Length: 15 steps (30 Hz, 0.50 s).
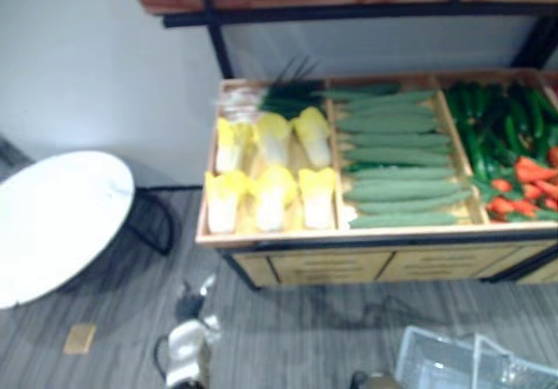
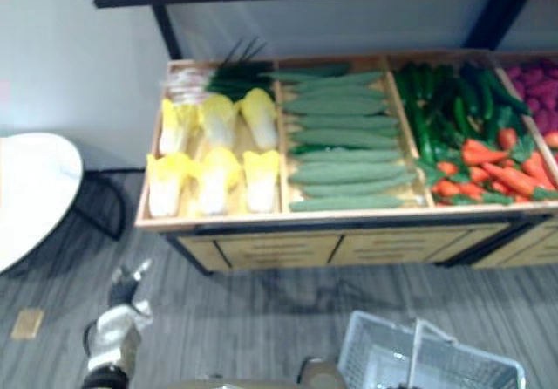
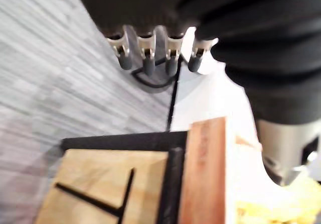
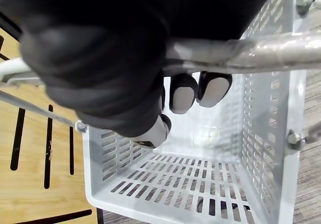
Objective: Pick vegetable in the basket
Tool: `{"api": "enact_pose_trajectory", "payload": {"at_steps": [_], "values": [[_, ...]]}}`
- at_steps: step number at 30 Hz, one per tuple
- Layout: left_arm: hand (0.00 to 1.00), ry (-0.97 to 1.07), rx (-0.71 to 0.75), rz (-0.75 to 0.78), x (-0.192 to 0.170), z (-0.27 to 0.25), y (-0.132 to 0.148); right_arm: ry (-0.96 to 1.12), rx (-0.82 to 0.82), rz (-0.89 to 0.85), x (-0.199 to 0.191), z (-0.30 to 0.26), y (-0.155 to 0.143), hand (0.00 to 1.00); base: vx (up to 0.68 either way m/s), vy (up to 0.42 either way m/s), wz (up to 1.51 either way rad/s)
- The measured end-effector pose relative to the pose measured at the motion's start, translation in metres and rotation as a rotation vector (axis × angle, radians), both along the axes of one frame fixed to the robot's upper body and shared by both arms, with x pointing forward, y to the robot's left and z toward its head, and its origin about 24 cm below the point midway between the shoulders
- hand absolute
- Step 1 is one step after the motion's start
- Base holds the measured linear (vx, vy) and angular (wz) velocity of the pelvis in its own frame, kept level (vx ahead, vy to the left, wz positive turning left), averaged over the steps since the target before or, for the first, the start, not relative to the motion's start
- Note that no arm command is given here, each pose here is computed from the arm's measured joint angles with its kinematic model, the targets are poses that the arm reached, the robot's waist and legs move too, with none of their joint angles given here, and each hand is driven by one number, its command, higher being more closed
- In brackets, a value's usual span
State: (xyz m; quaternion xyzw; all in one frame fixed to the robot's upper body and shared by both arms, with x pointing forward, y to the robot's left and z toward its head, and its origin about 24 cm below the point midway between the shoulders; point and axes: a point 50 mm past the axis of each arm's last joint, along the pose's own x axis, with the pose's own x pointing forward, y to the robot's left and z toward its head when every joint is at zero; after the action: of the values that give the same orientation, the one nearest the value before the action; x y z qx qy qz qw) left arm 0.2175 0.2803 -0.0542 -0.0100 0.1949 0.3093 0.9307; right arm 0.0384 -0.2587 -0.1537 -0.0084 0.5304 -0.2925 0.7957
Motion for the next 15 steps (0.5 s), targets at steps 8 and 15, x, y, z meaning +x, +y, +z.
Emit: {"api": "enact_pose_trajectory", "payload": {"at_steps": [8, 15], "values": [[0.0, -0.298, 0.322, 0.121, 0.045, 0.113, 0.069, 0.026, 0.016, 0.04, -0.007, -0.003, 0.009, 1.0, -0.08, -0.017, 0.17], [0.0, -0.373, 0.429, 0.19, 0.042, 0.139, 0.077, 0.071, 0.01, 0.036, -0.024, -0.003, 0.006, 1.0, -0.05, 0.018, -0.21]]}}
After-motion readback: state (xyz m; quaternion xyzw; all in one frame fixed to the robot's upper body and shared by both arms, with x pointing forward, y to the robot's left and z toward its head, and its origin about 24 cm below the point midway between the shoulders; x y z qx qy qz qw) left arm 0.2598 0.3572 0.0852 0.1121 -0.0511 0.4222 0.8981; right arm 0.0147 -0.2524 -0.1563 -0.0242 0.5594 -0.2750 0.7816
